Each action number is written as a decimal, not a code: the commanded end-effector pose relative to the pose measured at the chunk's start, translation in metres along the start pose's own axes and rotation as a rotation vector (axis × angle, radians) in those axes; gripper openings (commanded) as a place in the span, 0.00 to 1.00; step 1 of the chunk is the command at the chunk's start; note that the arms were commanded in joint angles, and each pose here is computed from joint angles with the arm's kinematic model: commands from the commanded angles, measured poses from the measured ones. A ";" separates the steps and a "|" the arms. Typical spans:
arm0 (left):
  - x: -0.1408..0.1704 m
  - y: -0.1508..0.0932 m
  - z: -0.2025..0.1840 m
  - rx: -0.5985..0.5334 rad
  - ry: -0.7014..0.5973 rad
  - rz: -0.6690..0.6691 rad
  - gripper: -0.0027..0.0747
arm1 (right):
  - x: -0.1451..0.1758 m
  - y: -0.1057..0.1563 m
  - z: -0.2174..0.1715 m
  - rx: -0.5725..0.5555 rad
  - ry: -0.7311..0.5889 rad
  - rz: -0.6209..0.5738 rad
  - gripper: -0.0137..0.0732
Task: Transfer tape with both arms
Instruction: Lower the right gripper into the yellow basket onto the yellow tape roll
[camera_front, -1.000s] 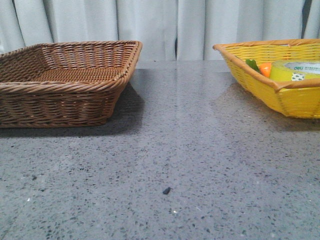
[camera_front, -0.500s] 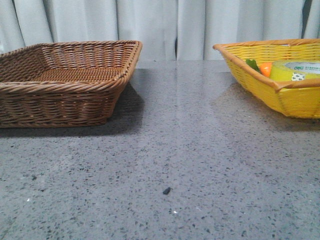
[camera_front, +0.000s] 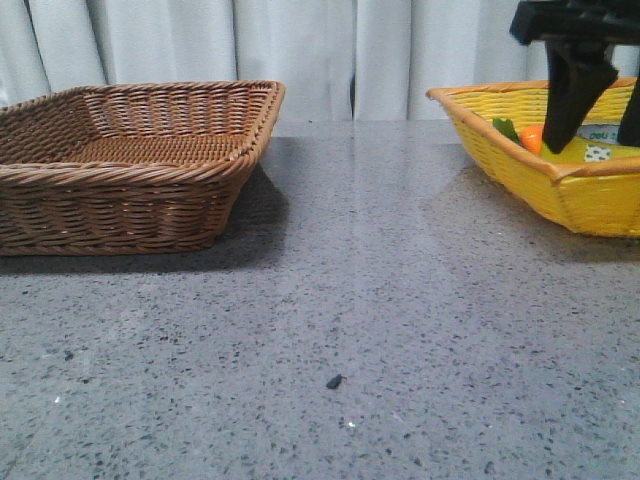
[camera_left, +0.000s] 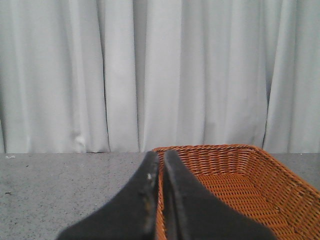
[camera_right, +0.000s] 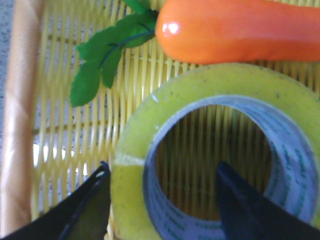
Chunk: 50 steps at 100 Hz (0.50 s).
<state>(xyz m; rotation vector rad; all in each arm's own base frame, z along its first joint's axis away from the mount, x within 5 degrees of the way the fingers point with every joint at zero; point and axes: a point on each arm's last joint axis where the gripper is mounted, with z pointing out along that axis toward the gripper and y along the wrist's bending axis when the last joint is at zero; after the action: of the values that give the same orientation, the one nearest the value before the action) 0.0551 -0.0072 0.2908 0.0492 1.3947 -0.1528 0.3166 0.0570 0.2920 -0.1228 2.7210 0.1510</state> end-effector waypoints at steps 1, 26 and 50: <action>-0.016 0.000 0.002 -0.002 -0.083 -0.013 0.01 | -0.011 0.002 -0.012 -0.001 -0.067 -0.014 0.60; -0.016 0.000 0.002 -0.002 -0.083 -0.013 0.01 | -0.012 0.001 -0.004 0.000 -0.057 -0.013 0.58; -0.016 0.000 0.002 -0.002 -0.083 -0.013 0.01 | -0.013 0.001 -0.004 0.000 -0.059 -0.013 0.37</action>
<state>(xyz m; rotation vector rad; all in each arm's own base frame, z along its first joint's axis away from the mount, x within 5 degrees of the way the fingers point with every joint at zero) 0.0551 -0.0072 0.2907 0.0494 1.3965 -0.1529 0.3262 0.0598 0.2779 -0.1216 2.7602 0.1553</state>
